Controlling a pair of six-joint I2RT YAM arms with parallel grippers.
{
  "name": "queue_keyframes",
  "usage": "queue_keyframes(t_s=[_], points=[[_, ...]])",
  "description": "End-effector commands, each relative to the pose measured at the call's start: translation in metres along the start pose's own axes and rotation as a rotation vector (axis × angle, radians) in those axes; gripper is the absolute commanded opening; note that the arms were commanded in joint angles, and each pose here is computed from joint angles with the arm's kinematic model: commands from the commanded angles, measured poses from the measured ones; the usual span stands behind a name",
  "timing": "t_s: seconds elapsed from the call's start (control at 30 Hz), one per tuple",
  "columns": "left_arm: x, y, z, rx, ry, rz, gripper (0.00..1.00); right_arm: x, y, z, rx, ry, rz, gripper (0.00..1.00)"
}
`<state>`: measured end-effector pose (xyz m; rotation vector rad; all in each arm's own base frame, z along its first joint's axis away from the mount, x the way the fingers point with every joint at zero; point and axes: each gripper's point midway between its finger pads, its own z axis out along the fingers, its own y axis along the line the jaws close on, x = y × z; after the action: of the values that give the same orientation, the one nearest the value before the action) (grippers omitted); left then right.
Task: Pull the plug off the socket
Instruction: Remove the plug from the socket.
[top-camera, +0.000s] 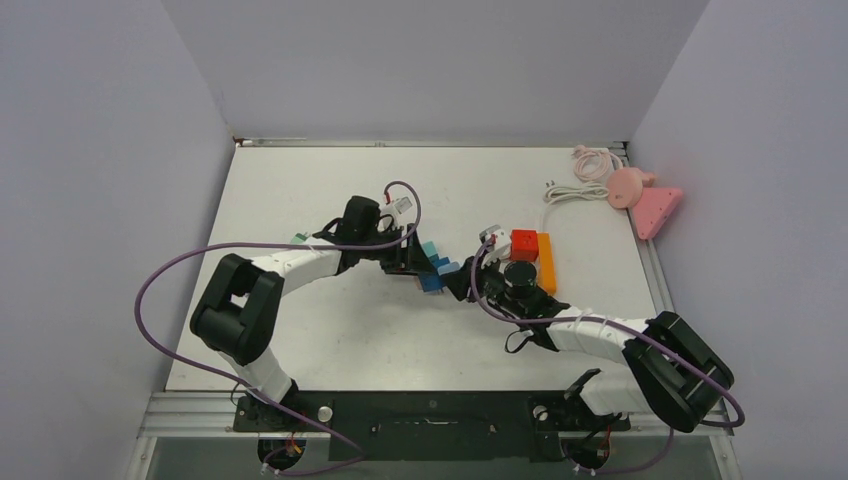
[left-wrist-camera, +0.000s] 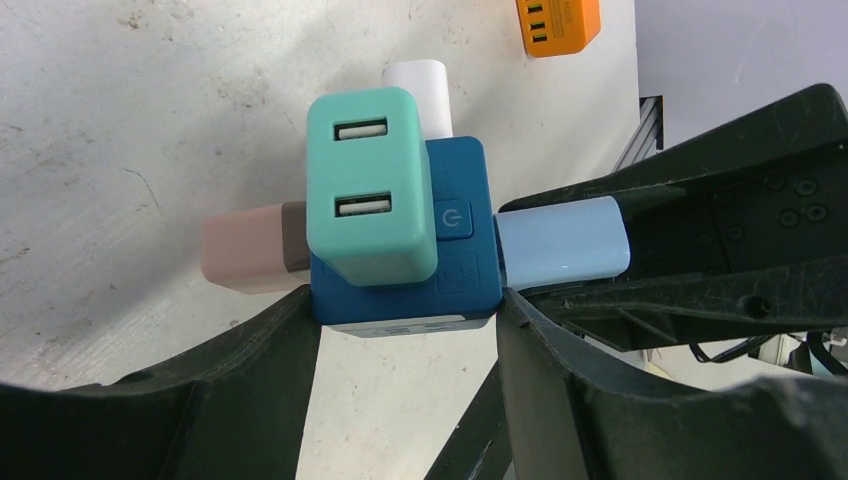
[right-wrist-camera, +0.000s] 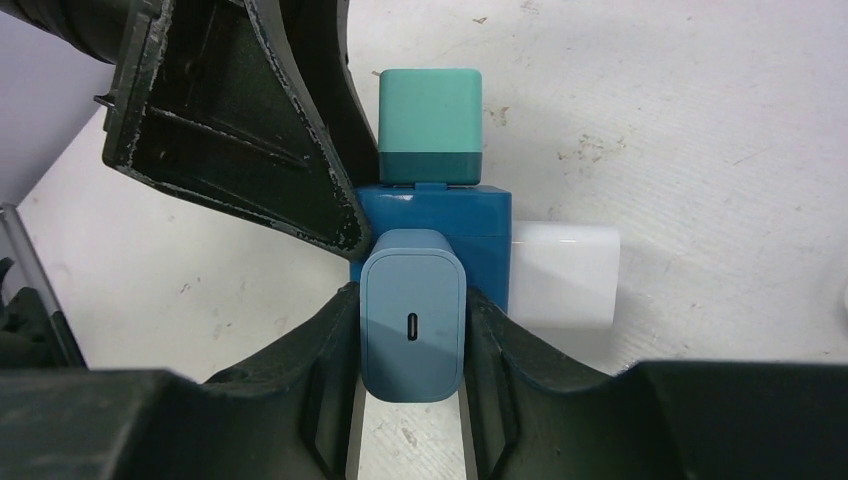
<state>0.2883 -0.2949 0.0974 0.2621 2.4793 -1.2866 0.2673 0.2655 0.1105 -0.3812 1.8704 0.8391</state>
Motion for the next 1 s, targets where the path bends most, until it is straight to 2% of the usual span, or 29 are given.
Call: queue_keyframes(t_s=[0.0,0.57,0.7,0.8,0.97], points=[[-0.008,0.046,-0.004,-0.182,-0.048,-0.024,0.06,-0.046,0.006,-0.005,-0.068,-0.155,0.041,0.05],[-0.013,0.042,-0.007,-0.165,-0.065,-0.015,0.06,-0.044,0.016,-0.007,0.026,-0.168,-0.067,0.05],[-0.029,0.027,-0.020,-0.108,-0.137,0.022,0.04,-0.050,0.005,-0.011,0.081,-0.185,-0.051,0.05],[-0.051,0.012,-0.041,-0.078,-0.240,0.073,0.03,-0.049,-0.012,-0.010,0.125,-0.176,-0.012,0.05],[-0.070,0.005,-0.075,-0.073,-0.350,0.094,0.03,-0.043,-0.033,0.009,0.139,-0.096,0.038,0.05]])
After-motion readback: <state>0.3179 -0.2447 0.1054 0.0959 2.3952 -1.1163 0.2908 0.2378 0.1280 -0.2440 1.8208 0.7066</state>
